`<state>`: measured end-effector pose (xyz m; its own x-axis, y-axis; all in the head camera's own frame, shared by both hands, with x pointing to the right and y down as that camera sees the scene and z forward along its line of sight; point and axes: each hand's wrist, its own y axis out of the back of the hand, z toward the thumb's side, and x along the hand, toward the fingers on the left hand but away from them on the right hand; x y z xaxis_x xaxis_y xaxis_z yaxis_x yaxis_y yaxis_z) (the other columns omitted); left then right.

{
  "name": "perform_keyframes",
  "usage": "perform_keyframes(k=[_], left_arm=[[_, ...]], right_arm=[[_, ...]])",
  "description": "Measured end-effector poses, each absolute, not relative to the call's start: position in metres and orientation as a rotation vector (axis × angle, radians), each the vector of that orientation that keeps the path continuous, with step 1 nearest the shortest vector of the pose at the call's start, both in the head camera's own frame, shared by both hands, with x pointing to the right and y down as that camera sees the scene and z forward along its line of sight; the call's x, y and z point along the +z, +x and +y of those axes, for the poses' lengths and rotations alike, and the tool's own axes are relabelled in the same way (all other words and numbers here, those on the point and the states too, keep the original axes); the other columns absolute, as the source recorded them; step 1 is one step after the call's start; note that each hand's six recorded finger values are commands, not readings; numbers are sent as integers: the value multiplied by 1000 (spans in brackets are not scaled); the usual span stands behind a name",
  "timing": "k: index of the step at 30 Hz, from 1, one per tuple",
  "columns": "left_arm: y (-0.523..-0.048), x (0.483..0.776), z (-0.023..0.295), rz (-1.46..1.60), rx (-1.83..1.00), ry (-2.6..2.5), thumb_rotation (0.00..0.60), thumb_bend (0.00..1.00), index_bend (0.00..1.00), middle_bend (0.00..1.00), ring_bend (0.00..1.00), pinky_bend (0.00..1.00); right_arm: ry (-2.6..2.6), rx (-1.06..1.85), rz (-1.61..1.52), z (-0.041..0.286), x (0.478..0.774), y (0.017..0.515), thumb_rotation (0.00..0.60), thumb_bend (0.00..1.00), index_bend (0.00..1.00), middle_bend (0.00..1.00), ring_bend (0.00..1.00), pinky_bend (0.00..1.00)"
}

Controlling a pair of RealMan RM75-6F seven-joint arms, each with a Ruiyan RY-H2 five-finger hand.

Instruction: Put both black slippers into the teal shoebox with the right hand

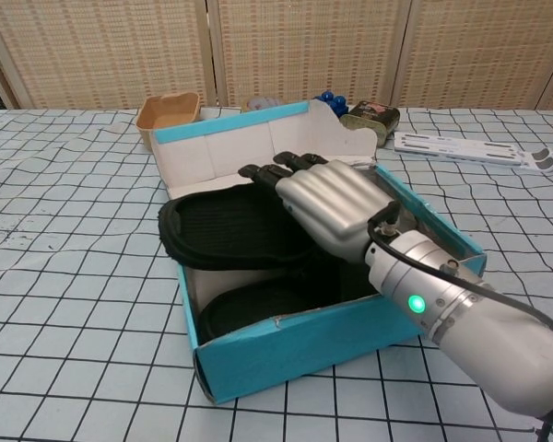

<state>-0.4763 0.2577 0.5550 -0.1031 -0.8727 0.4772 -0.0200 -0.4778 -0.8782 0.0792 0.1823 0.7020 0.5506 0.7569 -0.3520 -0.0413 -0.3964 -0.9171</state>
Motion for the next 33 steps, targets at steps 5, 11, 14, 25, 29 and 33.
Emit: perform_keyframes(k=[5,11,14,25,29,33], left_arm=[[-477,556,257,1004,-1660,-1509,600,490,350,223,245,480],[-477,556,257,1002,-1664,-1507,600,490,350,223,244,480],[-478,557,257,1005,-1668,-1507,600,490,350,223,244,480],[-479,559,257,1000,-1678,-1508,600,490,350,223,244,480],[-479,559,257,1000,-1678,-1509,600,490,350,223,245,480],[-479,558,257,1004,-1674,-1511,600,490,350,223,244,479]], right_arm=[[-1805,1000,-612,174,689,87,600,106,12,80,0,61],[-1872,1002,-635,169,673,93,600,106,12,81,0,58],[-1933,1000,-639,169,664,94,600,106,12,80,0,58],[-2189,973,-683,167,637,87,600,144,246,265,156,202],[-2215,885,-734,170,630,71,600,394,550,434,327,357],[-2216,838,-749,175,636,56,600,587,708,556,472,494]])
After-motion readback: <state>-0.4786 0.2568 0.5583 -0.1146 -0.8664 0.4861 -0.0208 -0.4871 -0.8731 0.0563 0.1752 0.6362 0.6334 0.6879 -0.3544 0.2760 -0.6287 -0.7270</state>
